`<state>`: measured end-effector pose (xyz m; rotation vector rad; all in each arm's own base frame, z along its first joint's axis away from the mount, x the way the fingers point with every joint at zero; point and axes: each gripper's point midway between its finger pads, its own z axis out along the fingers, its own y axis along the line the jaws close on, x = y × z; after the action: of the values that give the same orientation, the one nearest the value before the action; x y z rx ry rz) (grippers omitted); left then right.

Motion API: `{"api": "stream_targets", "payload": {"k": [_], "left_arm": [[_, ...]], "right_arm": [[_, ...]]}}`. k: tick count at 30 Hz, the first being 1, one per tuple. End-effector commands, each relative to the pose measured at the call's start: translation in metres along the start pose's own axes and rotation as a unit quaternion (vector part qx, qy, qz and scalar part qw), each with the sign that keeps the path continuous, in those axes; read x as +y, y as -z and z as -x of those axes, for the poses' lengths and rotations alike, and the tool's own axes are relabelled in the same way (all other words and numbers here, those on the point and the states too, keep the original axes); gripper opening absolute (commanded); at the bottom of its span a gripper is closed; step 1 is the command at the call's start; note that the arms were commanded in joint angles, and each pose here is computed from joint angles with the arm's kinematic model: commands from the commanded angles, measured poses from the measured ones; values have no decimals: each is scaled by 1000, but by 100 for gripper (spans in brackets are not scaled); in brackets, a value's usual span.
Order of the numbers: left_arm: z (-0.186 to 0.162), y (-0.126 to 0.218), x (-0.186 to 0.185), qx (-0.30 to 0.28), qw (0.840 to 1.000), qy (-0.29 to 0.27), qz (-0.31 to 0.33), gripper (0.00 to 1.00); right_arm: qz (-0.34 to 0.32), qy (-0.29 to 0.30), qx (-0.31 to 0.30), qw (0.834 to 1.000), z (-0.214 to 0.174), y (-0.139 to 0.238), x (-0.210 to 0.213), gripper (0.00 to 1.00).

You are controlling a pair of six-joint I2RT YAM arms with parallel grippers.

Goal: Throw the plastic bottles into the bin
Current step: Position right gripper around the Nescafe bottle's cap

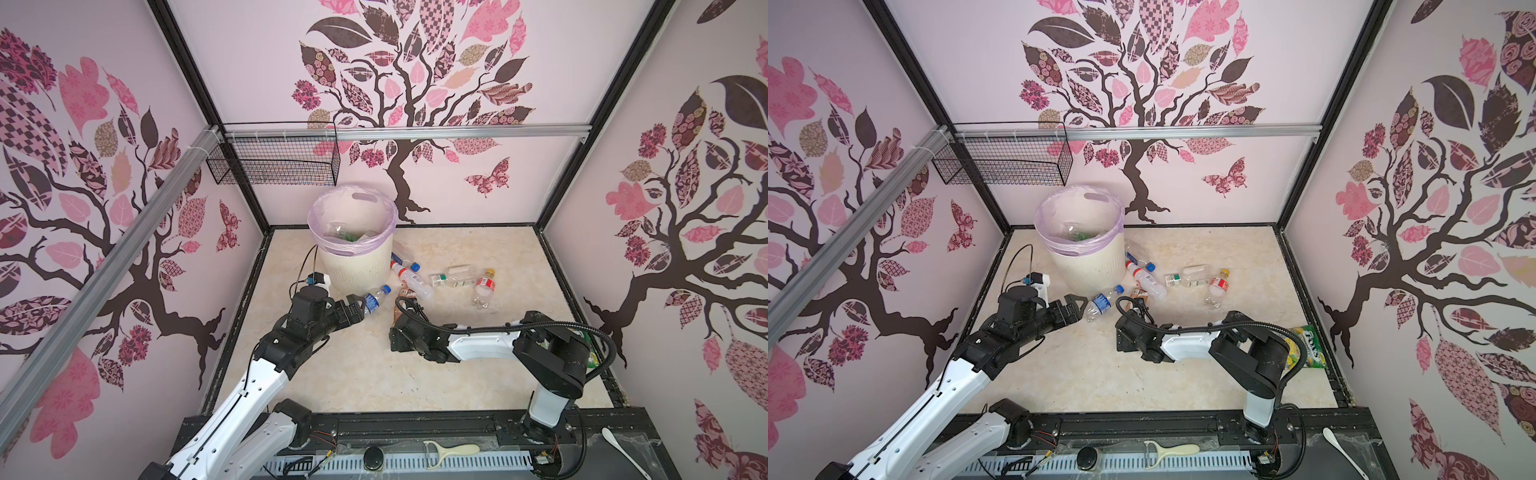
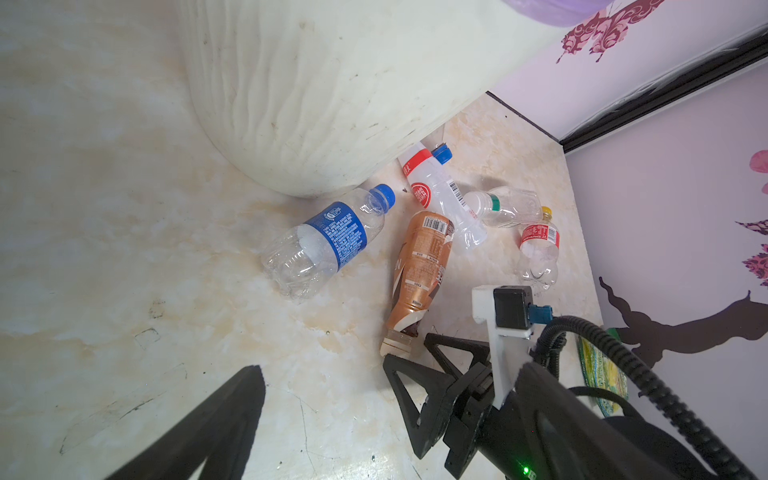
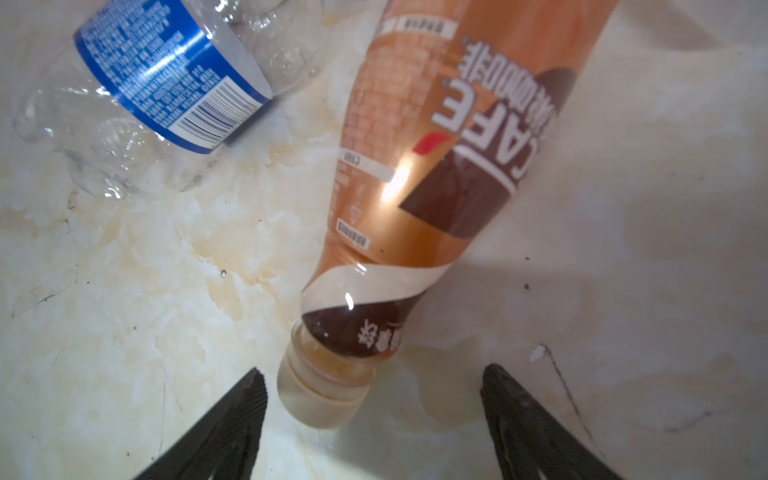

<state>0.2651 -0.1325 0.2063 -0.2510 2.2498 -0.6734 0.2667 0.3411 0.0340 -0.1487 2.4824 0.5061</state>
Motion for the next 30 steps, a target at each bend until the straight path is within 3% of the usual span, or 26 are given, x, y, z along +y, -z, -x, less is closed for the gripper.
{"api": "stream_targets", "payload": {"k": [1, 14, 20, 30], "left_arm": [[-5, -4, 7, 1, 1000, 6, 3, 98], [-9, -5, 10, 6, 1000, 12, 8, 98], [-16, -11, 10, 24, 999, 25, 6, 98], [-24, -5, 17, 20, 999, 40, 5, 98]], "right_arm": [[-8, 2, -5, 1000, 3, -7, 3, 83], [-33, 5, -9, 999, -2, -5, -13, 67], [-34, 0, -24, 999, -2, 8, -23, 53], [-51, 5, -34, 998, -6, 23, -42, 43]]}}
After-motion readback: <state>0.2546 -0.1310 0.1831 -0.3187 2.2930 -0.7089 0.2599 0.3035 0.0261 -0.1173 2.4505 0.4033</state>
